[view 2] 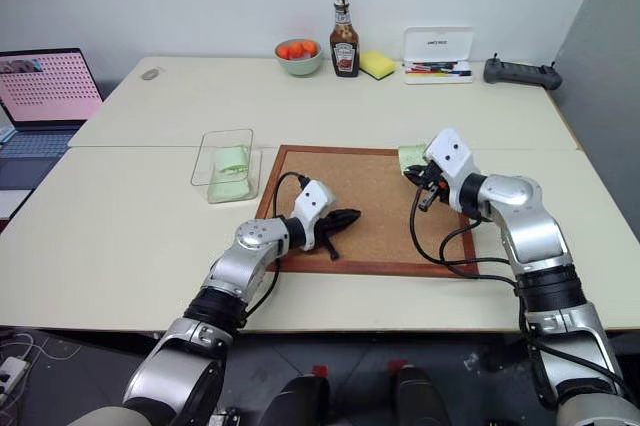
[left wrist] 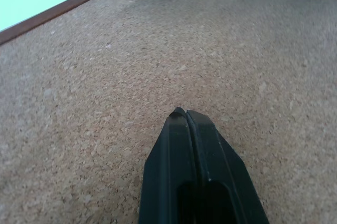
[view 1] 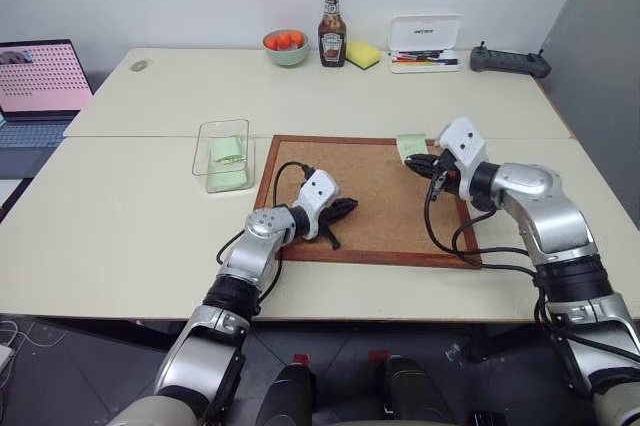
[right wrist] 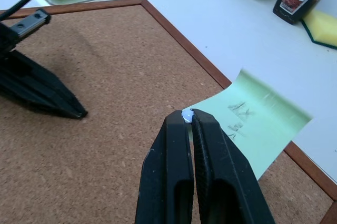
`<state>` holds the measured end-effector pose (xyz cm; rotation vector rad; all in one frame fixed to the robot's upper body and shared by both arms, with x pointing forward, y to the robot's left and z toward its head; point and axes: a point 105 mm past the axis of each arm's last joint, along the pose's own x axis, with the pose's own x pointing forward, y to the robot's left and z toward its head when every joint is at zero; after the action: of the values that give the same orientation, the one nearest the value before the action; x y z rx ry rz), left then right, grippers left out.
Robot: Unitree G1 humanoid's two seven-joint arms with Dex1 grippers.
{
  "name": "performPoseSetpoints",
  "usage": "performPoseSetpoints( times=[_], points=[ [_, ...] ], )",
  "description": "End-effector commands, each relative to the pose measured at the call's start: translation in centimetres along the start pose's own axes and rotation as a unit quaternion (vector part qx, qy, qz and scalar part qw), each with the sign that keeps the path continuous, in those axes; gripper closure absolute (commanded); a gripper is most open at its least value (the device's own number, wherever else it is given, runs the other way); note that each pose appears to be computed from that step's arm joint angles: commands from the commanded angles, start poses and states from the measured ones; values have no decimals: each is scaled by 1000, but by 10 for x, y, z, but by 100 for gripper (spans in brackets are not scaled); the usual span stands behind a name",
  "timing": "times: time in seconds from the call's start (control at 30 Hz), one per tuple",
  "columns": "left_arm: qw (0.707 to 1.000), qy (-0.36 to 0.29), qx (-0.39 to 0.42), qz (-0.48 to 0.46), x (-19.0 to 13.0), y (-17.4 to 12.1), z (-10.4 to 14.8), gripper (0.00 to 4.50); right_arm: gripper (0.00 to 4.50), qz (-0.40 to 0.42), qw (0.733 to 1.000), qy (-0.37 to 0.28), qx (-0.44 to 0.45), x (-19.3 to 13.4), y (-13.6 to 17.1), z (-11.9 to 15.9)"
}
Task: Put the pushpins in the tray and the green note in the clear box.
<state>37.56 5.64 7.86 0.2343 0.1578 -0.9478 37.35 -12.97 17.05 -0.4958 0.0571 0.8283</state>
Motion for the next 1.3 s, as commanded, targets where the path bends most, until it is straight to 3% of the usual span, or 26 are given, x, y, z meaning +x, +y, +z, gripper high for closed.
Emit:
performPoseSetpoints(
  times=[0.03,0.3,0.7,0.97,1.3],
  points=[
    [999,-25,-39,12,-5,7,17,411,450,10,998,-16,-53,-2,5,12],
    [991,-90,-91,37,-31,16,59,236,450,22,993,-18,-112,4,15,7],
    [959,-140,-242,47,-35,17,73,1,450,23,982,-41,-183,7,21,12],
    [915,-183,-358,25,-11,20,93,1,450,36,975,-50,-215,7,28,20],
    [902,-152,-402,-32,19,4,92,1,450,42,971,-57,-230,7,34,34]
  ],
)
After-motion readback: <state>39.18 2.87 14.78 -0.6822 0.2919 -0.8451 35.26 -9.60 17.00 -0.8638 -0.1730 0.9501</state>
